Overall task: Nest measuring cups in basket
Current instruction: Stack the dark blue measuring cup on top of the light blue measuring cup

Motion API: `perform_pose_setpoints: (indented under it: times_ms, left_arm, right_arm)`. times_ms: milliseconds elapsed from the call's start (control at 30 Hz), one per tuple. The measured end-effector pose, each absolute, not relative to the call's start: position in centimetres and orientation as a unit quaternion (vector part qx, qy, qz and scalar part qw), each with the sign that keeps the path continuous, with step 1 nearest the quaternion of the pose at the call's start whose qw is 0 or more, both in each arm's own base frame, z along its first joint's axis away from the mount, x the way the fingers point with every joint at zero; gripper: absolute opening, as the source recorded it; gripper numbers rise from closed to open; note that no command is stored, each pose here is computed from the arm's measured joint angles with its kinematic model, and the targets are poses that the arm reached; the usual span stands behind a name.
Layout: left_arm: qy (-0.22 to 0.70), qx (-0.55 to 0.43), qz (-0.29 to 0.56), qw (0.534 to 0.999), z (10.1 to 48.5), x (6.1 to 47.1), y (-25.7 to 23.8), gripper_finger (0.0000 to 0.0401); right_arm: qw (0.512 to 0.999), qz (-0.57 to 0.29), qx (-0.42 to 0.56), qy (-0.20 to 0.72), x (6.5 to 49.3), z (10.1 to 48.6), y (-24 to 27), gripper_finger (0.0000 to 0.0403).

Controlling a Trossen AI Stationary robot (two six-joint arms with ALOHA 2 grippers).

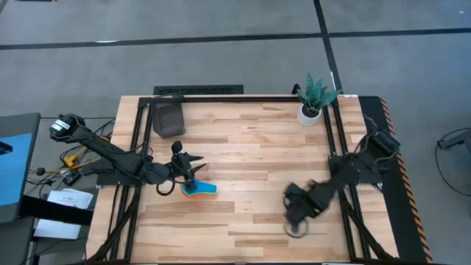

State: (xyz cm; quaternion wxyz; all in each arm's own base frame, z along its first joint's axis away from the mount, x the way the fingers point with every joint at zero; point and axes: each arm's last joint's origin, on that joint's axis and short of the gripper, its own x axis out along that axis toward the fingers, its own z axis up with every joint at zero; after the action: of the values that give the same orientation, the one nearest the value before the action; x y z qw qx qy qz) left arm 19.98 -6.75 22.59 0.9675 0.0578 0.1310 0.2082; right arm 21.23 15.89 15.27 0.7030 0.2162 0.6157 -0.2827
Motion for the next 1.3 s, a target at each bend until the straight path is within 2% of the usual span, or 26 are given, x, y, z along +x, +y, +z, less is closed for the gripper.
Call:
perform_pose_setpoints:
  times_ms: [100,300,467,600,767,1033,1300]
  left_arm:
    - [0.127,0.044,0.177,0.975,22.7,20.3,-6.6,0.0111]
    - [0.126,0.022,0.168,0.977,22.7,20.5,-6.3,0.0111]
    - [0.122,0.014,0.178,0.976,22.8,20.6,-5.9,0.0111]
    - [0.123,0.002,0.185,0.975,22.8,21.0,-4.9,0.0112]
    - [0.122,-0.025,0.183,0.975,22.8,21.4,-3.7,0.0112]
    - [0.125,-0.028,0.205,0.97,22.7,21.6,-2.4,0.0112]
    - [0.137,-0.029,0.204,0.969,22.6,21.6,-2.0,0.0112]
  right_arm:
    - [0.756,-0.228,0.152,0.595,24.3,15.9,13.3,0.0032]
    - [0.85,-0.112,0.057,0.511,30.4,17.7,7.8,0.0012]
    - [0.897,-0.054,-0.011,0.438,33.4,19.3,4.0,0.0032]
    - [0.894,-0.044,-0.072,0.441,35.3,19.5,1.5,0.0034]
    - [0.884,-0.024,-0.105,0.455,38.3,18.6,-0.8,0.0025]
    - [0.877,0.005,-0.155,0.454,43.1,17.5,-1.3,0.0043]
    - [0.878,0.007,-0.165,0.449,45.6,16.7,-1.7,0.0057]
